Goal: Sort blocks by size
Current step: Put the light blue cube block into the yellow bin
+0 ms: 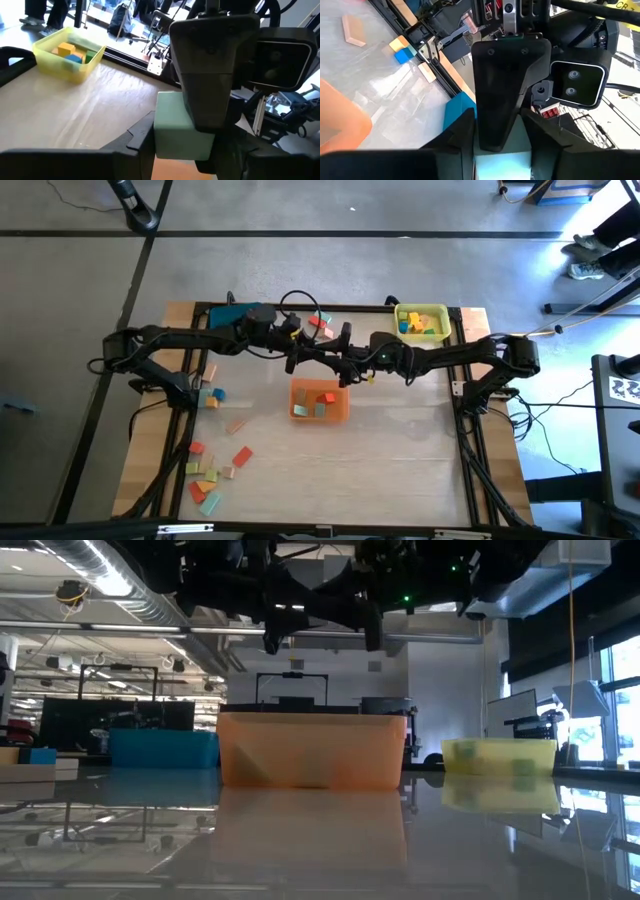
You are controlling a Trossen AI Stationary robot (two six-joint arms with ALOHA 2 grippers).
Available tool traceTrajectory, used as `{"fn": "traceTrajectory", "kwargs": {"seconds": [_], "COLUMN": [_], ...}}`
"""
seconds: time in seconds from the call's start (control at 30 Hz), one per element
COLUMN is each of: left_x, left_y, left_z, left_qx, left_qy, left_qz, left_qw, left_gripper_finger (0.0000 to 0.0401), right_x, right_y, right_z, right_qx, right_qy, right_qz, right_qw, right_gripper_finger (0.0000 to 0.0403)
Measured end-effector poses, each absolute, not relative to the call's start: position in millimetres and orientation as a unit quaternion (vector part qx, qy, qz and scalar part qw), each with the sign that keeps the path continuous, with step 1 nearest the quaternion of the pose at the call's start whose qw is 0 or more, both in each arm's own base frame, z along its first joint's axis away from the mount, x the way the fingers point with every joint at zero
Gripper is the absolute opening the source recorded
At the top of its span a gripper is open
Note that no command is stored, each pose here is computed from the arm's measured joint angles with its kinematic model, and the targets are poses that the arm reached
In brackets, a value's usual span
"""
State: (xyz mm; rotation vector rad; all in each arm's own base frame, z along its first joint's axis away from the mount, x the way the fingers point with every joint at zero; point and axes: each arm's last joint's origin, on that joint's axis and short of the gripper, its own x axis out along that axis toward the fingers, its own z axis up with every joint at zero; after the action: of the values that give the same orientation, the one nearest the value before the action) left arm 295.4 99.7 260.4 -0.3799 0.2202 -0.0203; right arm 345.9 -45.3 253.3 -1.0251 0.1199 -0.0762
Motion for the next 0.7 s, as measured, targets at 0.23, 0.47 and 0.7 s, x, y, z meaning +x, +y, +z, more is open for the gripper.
{"fn": "traceTrajectory", "kwargs": {"seconds": [0.23, 0.47, 0.7], "left_x": [294.3, 275.6, 247.6], "left_y": [103.7, 116.8, 132.9], "left_z": [261.8, 271.1, 266.8], "left_qx": [-0.182, -0.156, -0.130], "left_qy": [0.101, 0.113, 0.193], "left_qz": [-0.003, 0.026, 0.113], "left_qw": [0.978, 0.981, 0.966], "left_gripper_finger": [0.0169, 0.0219, 0.0219], "right_x": [345.8, 336.9, 305.7], "right_y": [-45.5, -50.0, -62.6], "right_z": [253.1, 261.1, 279.1], "right_qx": [-0.453, -0.388, -0.315], "right_qy": [0.059, 0.107, 0.193], "right_qz": [-0.042, -0.132, -0.240], "right_qw": [0.888, 0.906, 0.898], "right_gripper_finger": [0.0148, 0.0133, 0.0134]}}
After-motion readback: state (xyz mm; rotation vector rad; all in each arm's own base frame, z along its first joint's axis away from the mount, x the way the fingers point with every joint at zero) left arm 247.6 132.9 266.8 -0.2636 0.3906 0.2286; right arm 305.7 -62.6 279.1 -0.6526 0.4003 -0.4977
